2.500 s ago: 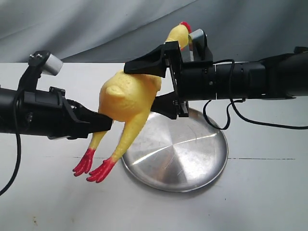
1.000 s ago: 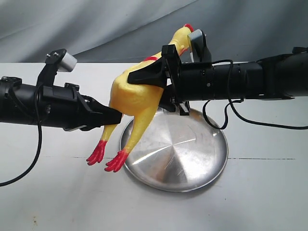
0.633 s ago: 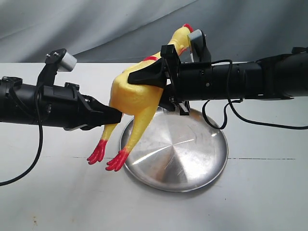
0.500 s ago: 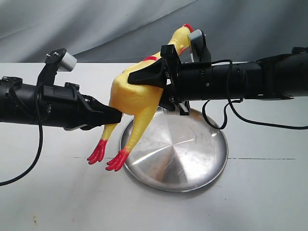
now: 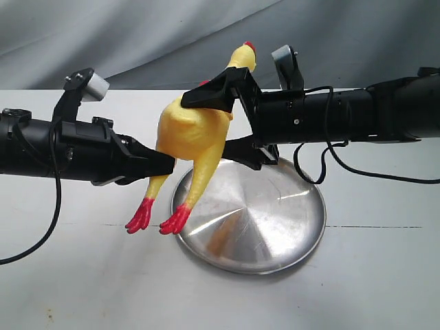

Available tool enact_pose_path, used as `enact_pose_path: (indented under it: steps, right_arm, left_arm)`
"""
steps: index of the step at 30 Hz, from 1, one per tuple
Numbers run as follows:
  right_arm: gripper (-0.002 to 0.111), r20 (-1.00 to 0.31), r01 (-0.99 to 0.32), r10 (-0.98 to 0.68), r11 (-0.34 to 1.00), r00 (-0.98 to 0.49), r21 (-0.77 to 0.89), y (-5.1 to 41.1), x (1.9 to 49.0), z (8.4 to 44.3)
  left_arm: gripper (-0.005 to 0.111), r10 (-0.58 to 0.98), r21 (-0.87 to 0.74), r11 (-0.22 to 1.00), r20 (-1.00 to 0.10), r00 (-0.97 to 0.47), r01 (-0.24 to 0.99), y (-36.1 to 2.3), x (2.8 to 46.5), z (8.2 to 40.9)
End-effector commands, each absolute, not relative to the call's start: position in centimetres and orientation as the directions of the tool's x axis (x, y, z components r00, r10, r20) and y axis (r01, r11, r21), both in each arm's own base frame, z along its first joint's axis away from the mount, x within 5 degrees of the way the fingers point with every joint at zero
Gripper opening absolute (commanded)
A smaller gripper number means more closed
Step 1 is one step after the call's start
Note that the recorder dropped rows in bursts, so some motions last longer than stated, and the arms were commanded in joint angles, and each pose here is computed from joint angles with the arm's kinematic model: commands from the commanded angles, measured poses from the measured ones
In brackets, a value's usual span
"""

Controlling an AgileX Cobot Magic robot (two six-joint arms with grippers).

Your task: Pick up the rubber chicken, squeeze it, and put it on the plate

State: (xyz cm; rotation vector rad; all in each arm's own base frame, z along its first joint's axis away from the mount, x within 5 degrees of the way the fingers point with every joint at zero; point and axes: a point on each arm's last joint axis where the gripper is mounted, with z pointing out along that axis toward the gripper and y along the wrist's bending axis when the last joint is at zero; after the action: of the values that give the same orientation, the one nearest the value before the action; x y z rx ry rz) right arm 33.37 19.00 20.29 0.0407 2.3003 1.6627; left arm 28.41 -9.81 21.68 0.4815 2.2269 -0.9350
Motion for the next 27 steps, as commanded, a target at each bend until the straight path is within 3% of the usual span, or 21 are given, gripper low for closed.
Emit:
enact_pose_path:
  steps: [1, 8, 20, 22, 23, 27]
  right_arm:
    - [0.105, -0.199, -0.127, 0.200, 0.326, -0.959, 0.937, 19.1, 33.4, 20.4]
    - [0.105, -0.127, -0.085, 0.159, 0.247, -0.979, 0.965, 19.4, 32.8, 20.9]
    - [0.102, -0.112, -0.087, 0.117, 0.197, -0.987, 0.977, 19.5, 32.3, 21.3]
    - [0.091, -0.112, -0.087, 0.117, 0.197, -0.987, 0.977, 19.5, 32.3, 21.3]
    - [0.080, -0.112, -0.087, 0.117, 0.197, -0.987, 0.977, 19.5, 32.3, 21.3]
    - [0.007, -0.141, -0.122, 0.093, 0.180, -0.986, 0.976, 19.5, 32.2, 21.5]
  left_arm:
    - [0.000, 0.063, -0.501, 0.649, -0.715, -0.697, 0.573, -10.2, 28.4, 22.4]
    - [0.000, 0.071, -0.496, 0.649, -0.715, -0.696, 0.577, -10.2, 28.4, 22.4]
    - [0.000, 0.096, -0.487, 0.648, -0.711, -0.697, 0.586, -10.1, 28.2, 22.2]
    - [0.000, 0.104, -0.486, 0.642, -0.710, -0.696, 0.592, -10.2, 28.1, 22.2]
    - [0.000, 0.104, -0.487, 0.643, -0.709, -0.697, 0.591, -10.2, 28.1, 22.2]
    - [0.000, 0.102, -0.491, 0.643, -0.705, -0.702, 0.587, -10.2, 28.1, 22.2]
